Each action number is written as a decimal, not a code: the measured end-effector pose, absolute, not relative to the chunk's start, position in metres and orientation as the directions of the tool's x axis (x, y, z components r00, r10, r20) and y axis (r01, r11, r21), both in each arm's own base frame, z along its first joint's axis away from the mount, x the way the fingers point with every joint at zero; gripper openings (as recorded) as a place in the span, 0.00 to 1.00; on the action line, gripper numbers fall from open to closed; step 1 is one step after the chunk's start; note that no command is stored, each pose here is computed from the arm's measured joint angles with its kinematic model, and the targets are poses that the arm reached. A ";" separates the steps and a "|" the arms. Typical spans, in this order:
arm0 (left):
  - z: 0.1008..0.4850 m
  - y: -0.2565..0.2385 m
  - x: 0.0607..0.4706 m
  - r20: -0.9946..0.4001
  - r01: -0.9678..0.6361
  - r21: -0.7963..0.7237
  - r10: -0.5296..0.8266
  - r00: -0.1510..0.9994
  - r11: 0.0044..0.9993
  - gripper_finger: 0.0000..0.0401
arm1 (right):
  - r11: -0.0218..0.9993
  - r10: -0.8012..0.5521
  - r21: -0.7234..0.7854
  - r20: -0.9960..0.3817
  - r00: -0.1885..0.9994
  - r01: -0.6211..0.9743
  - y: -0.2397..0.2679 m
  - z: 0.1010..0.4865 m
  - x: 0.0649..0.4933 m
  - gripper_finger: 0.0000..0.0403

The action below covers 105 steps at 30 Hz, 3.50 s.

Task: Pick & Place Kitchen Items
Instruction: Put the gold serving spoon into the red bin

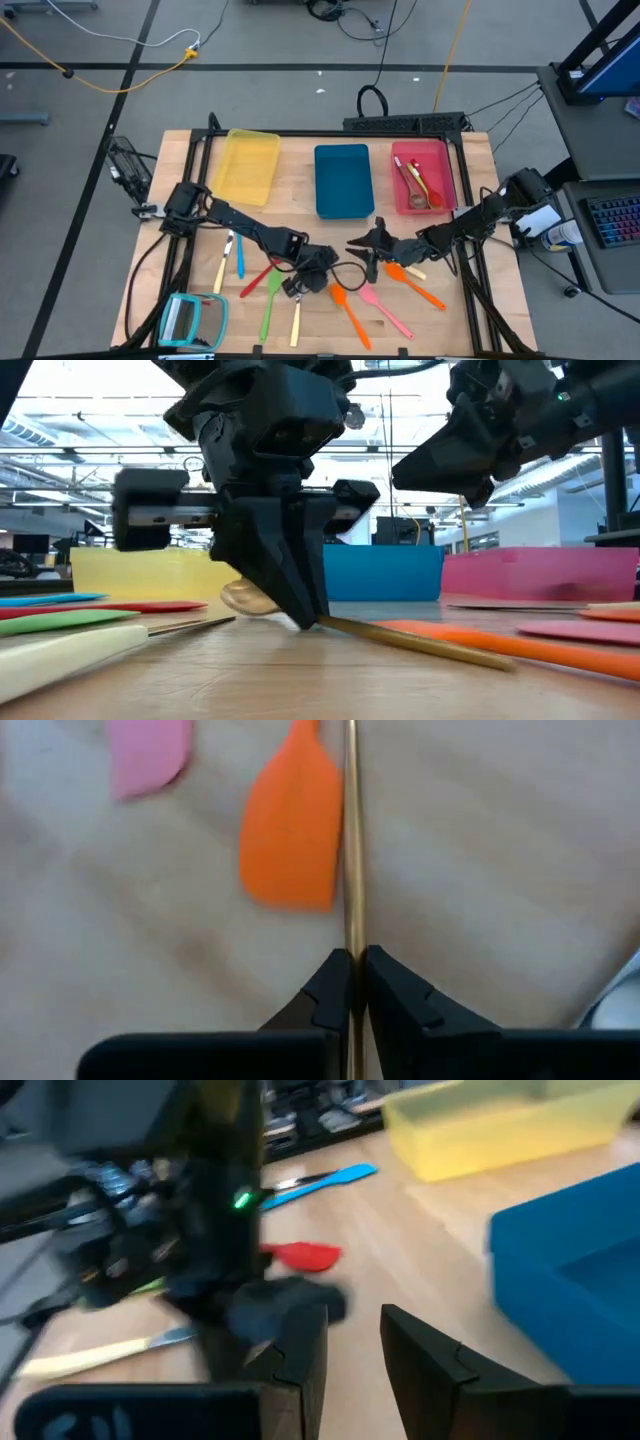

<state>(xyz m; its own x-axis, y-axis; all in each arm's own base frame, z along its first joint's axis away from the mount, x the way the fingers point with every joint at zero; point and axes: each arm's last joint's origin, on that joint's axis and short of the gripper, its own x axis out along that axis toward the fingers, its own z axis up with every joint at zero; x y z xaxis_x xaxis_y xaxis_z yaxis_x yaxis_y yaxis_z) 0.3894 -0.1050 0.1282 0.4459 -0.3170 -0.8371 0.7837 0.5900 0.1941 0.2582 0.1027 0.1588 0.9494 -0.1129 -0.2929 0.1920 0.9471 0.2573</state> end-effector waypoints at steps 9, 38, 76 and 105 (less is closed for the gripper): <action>0.143 -0.077 0.398 -0.811 0.711 0.325 -0.203 0.549 0.623 0.06 | 0.962 -0.109 0.194 -0.377 0.920 0.194 0.097 0.150 0.258 0.41; 0.162 -0.037 0.423 -0.616 0.364 0.602 0.124 0.778 0.711 0.08 | 0.922 -0.102 0.270 -0.524 0.846 0.279 0.050 0.138 0.266 0.43; 0.161 -0.044 0.419 -0.628 0.283 0.574 0.191 0.755 0.769 0.30 | 0.873 -0.101 0.340 -0.575 0.812 0.349 0.050 0.133 0.262 0.06; 0.178 -0.088 0.357 -0.595 0.111 0.775 0.659 0.460 0.622 0.23 | 0.874 -0.329 0.158 -0.503 0.799 0.459 0.034 0.191 0.222 0.05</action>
